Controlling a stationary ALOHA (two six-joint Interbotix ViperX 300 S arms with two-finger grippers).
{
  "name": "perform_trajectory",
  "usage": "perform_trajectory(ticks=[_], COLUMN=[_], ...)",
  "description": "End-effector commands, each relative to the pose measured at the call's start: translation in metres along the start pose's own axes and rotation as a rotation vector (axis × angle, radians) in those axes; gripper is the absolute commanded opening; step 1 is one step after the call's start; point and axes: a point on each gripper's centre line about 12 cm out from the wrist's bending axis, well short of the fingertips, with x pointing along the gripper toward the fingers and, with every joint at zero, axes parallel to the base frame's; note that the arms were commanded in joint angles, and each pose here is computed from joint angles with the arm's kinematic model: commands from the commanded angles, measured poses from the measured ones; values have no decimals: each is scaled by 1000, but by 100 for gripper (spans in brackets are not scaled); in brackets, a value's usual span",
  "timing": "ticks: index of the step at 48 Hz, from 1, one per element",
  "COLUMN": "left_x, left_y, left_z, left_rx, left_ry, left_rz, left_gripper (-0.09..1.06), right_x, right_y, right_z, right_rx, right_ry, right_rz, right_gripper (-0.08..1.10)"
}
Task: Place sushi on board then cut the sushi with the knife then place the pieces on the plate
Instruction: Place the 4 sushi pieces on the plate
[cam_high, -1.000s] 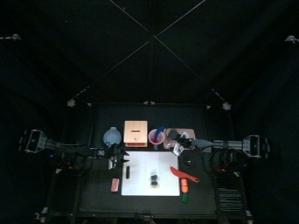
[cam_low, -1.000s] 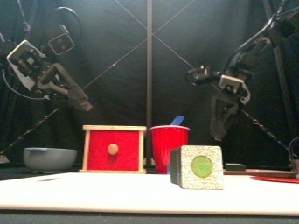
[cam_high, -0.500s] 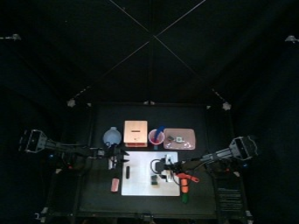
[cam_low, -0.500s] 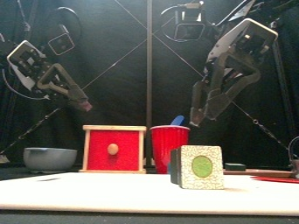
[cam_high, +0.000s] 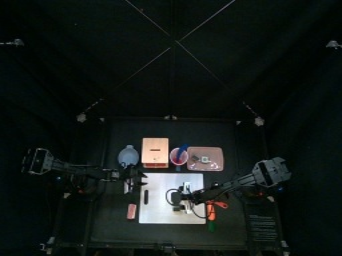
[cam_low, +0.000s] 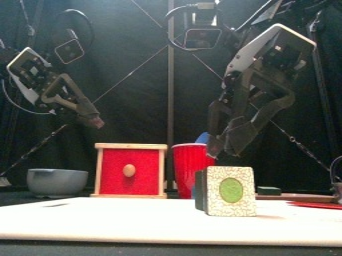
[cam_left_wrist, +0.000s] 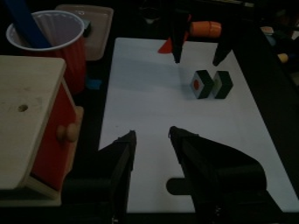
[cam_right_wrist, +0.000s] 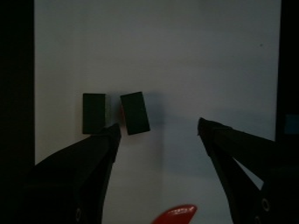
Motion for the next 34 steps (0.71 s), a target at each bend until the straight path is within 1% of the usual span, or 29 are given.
perform_trajectory(ticks=[1,17,23,29,34], left_x=[1,1,1,1,1], left_y=[1,1,0,0,0], left_z=[6,6,5,5,5], left_rx=[-4,-4,-2,-2,-2], left_ry=[-19,-17,-15,-15,-17], left_rz=[3,3,1,1,1], left_gripper=[77,77,77,77,77], right_x=[-7,14,20,24,24], right_y=[0,4,4,5,5], right_z=[12,14,14,15,18], right_rx=[6,-14,-18,-20,-26], right_ry=[-40,-10,-2,4,-5], right_rz=[6,-1,-4,-6,-8], right_gripper=[99,99,96,86,73])
